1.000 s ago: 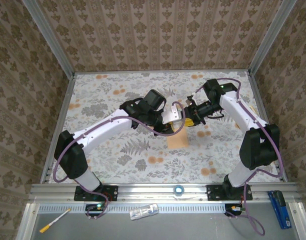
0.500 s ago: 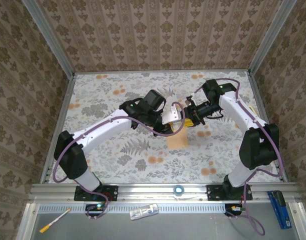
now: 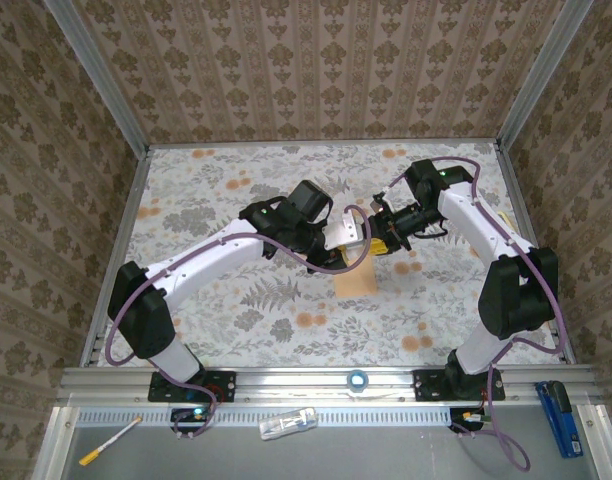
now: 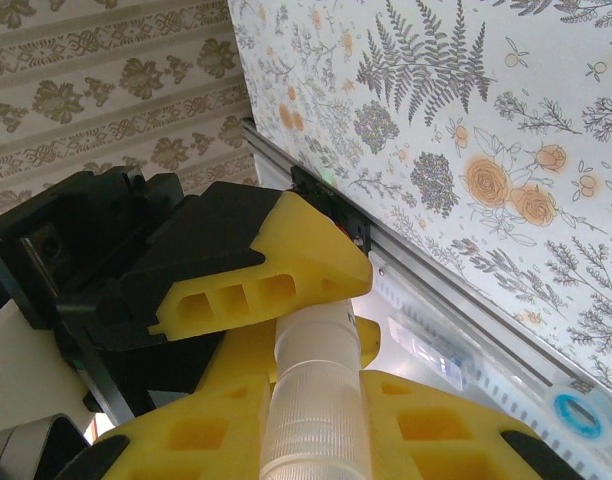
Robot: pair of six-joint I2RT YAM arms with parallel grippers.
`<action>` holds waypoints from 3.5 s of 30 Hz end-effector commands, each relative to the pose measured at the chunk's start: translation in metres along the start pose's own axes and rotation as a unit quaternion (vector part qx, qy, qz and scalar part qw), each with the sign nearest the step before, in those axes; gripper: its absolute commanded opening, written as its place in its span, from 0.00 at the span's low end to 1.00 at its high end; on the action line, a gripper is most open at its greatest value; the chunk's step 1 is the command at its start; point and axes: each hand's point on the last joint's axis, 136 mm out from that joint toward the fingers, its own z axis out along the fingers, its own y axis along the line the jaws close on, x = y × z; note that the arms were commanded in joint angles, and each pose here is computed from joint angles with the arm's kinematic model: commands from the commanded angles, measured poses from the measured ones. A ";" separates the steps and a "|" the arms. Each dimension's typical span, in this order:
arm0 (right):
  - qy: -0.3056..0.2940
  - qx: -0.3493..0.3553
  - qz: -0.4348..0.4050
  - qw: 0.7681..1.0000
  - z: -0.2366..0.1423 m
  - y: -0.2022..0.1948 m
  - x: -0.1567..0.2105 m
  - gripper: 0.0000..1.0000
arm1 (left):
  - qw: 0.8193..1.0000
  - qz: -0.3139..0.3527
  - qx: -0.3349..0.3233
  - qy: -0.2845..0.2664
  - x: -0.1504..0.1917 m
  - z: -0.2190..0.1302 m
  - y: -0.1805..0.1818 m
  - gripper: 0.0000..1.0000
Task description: Place the letter into the envelope and seal it
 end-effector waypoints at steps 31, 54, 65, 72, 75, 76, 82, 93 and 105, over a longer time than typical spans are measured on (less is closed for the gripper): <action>-0.035 -0.008 0.009 0.999 -0.026 -0.002 0.007 0.26 | 0.982 0.107 -0.039 -0.150 -0.088 -0.035 0.003 0.00; -0.057 -0.016 0.005 0.998 -0.041 0.006 -0.007 0.26 | 0.986 0.098 -0.023 -0.136 -0.082 -0.024 0.003 0.00; -0.068 -0.022 -0.005 0.997 -0.047 0.017 -0.008 0.26 | 0.987 0.095 -0.014 -0.128 -0.078 -0.018 0.003 0.00; -0.083 -0.023 -0.007 0.996 -0.053 0.018 -0.010 0.26 | 0.988 0.092 -0.013 -0.122 -0.072 -0.014 0.005 0.00; -0.095 -0.023 -0.005 0.995 -0.058 0.017 -0.012 0.26 | 0.989 0.088 -0.013 -0.117 -0.068 -0.015 0.007 0.00; -0.096 -0.019 -0.005 0.995 -0.060 0.015 -0.012 0.26 | 0.989 0.087 -0.013 -0.117 -0.068 -0.016 0.007 0.00; -0.112 -0.018 -0.002 0.994 -0.073 0.013 -0.014 0.26 | 0.990 0.079 -0.009 -0.113 -0.061 -0.015 0.008 0.00; -0.109 -0.032 -0.003 0.994 -0.070 0.018 -0.012 0.26 | 0.992 0.069 -0.003 -0.105 -0.053 -0.006 0.013 0.00; -0.092 -0.030 -0.019 0.995 -0.056 0.030 -0.014 0.27 | 0.993 0.065 0.007 -0.102 -0.052 0.003 0.017 0.00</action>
